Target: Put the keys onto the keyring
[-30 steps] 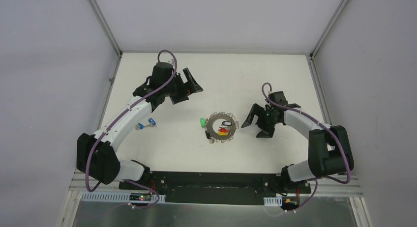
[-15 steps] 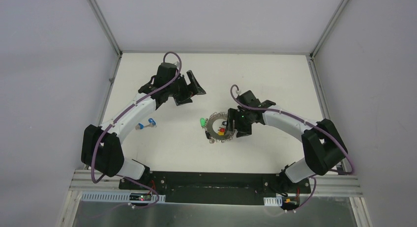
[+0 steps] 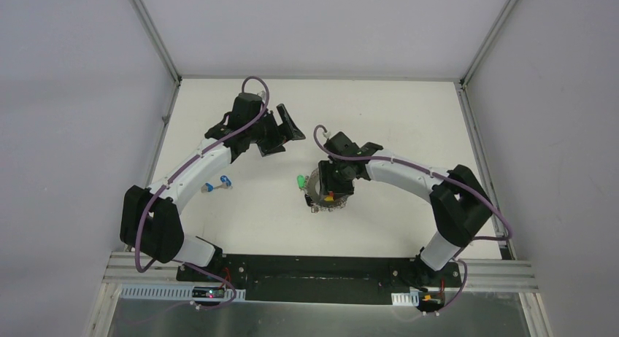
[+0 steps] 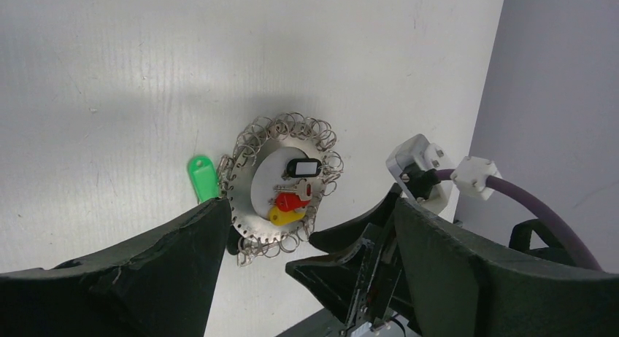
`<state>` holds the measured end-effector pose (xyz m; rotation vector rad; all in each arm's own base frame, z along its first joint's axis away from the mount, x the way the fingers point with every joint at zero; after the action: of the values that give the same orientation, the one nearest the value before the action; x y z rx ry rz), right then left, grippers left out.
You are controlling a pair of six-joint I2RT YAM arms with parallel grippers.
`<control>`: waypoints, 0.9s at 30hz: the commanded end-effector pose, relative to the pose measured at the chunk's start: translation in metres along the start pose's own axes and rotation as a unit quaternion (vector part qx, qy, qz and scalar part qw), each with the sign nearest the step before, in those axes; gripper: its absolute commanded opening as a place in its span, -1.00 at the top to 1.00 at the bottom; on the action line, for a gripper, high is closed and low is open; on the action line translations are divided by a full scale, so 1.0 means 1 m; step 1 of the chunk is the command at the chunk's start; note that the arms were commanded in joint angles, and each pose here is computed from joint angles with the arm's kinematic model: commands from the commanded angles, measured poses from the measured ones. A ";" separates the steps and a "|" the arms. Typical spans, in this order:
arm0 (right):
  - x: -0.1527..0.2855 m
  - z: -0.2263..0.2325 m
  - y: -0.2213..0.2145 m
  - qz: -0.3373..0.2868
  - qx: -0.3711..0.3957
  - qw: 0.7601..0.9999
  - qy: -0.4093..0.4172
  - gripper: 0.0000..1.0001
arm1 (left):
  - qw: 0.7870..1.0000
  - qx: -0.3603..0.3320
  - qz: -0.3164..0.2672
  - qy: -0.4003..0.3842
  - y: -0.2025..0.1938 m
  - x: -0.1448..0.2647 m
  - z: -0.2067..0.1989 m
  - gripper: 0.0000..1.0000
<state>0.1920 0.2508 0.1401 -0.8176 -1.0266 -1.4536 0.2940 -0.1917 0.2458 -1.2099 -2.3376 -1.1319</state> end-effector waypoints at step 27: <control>-0.036 0.010 -0.011 0.055 -0.044 0.997 -0.041 0.18 | 0.999 0.005 -0.038 -0.023 0.021 0.012 -0.010 -0.69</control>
<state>0.1857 0.2751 0.1083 -0.9557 -0.9704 -1.3821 0.2966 -0.1871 0.2472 -1.1867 -2.3488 -1.1170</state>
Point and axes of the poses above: each gripper's point midway between its finger pads, its own x axis back along the fingers, its own z axis along the line the jaws close on, y = z × x, the point moved 8 cm from there along x, back along the fingers, and after that the axes turned 9 degrees about -x, right-handed, at the moved point
